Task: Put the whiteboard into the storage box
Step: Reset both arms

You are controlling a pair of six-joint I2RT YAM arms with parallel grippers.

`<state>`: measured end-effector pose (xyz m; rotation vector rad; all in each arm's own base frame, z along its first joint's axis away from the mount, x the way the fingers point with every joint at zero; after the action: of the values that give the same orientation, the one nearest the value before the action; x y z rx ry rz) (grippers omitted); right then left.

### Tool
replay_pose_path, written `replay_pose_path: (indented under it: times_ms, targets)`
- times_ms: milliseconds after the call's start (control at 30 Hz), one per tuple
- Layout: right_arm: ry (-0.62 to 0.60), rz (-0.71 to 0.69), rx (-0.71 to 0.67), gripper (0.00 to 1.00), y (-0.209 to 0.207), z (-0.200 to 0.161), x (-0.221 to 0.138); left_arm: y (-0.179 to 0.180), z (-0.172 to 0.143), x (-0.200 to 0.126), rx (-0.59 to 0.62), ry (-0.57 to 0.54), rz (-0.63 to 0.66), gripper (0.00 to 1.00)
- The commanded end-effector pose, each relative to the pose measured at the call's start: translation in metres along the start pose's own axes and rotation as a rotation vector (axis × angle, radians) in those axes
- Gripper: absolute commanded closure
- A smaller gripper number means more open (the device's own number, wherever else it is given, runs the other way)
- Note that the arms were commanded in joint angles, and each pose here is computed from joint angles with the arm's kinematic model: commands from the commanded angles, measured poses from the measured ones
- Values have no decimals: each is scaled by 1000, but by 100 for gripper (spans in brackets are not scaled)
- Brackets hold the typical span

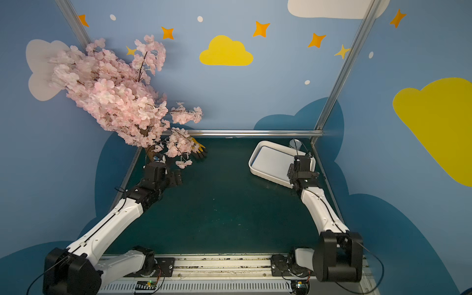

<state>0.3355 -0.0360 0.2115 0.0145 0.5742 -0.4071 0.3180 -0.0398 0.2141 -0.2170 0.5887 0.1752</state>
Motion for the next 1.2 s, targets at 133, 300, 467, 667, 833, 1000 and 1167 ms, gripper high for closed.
replay_pose_path:
  times_ms: [133,300,467,667,833,1000,1167]
  targets:
    - [-225,108,63,15,0,-19,-17,48,-4,25,-64,-84,130,0]
    - [-215,100,33,15,1,-41,-5,76,-17,52,-78,-25,220,0]
    - [-263,130,5,15,5,-56,6,75,-30,77,-11,-21,168,0]
    - [-255,166,-9,15,11,-66,25,67,-51,97,57,7,75,0]
    - [-272,261,-54,15,31,-67,35,66,-41,95,36,-92,-95,0]
    - [-279,300,-95,15,43,-78,43,45,-62,103,151,-137,-245,0]
    - [-303,348,-167,14,60,-87,48,47,-63,103,143,-142,-239,0]
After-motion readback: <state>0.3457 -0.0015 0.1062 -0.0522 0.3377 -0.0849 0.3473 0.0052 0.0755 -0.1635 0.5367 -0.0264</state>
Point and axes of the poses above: each gripper's point midway between its finger pads, its own x axis out along the fingers, its own y axis along the line the jaws close on, z = x × y, the point moved 4 cm from there along -x, back along the fingers, and after that the axes turned 4 degrees about -x, right-handed, at the moved point
